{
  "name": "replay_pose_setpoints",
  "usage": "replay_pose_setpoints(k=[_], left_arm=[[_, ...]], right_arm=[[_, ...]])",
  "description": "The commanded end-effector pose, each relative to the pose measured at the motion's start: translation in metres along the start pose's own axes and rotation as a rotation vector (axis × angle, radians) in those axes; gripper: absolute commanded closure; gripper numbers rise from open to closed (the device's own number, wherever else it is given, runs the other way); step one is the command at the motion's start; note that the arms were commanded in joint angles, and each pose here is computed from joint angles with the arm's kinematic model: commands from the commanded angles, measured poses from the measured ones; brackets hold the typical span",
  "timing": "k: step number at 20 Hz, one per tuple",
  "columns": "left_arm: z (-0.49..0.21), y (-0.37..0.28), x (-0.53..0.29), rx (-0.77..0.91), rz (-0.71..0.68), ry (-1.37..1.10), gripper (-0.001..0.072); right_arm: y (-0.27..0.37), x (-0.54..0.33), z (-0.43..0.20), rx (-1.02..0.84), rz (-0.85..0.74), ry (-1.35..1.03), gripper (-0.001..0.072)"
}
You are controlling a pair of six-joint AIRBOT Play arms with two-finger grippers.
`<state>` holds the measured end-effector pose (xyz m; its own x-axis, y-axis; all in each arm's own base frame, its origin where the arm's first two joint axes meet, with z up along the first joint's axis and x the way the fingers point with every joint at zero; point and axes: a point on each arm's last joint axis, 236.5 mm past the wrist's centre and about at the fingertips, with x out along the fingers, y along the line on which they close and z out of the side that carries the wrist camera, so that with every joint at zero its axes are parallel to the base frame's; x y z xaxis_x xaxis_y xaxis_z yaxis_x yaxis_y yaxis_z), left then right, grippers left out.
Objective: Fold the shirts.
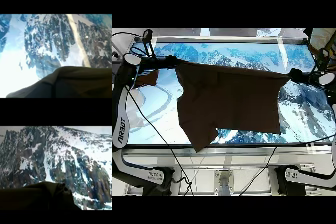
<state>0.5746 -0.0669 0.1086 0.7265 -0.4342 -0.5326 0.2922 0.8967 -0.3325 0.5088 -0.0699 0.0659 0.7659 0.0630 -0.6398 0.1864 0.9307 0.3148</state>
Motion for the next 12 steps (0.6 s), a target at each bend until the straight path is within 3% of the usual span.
replay_pose_setpoints(k=[1, 9, 12], left_arm=[[0.0, 0.026, 0.004, 0.09, 0.101, -0.007, 0.0697], [-0.022, 0.027, -0.003, 0.06, 0.054, 0.089, 0.0697], [-0.05, 0.027, -0.011, 0.054, 0.018, 0.204, 0.0696]], right_arm=[[-0.004, 0.028, 0.004, 0.014, -0.014, -0.056, 0.0689], [0.046, 0.025, -0.015, -0.101, 0.201, 0.027, 0.069], [0.045, 0.023, -0.027, -0.138, 0.206, 0.078, 0.069]])
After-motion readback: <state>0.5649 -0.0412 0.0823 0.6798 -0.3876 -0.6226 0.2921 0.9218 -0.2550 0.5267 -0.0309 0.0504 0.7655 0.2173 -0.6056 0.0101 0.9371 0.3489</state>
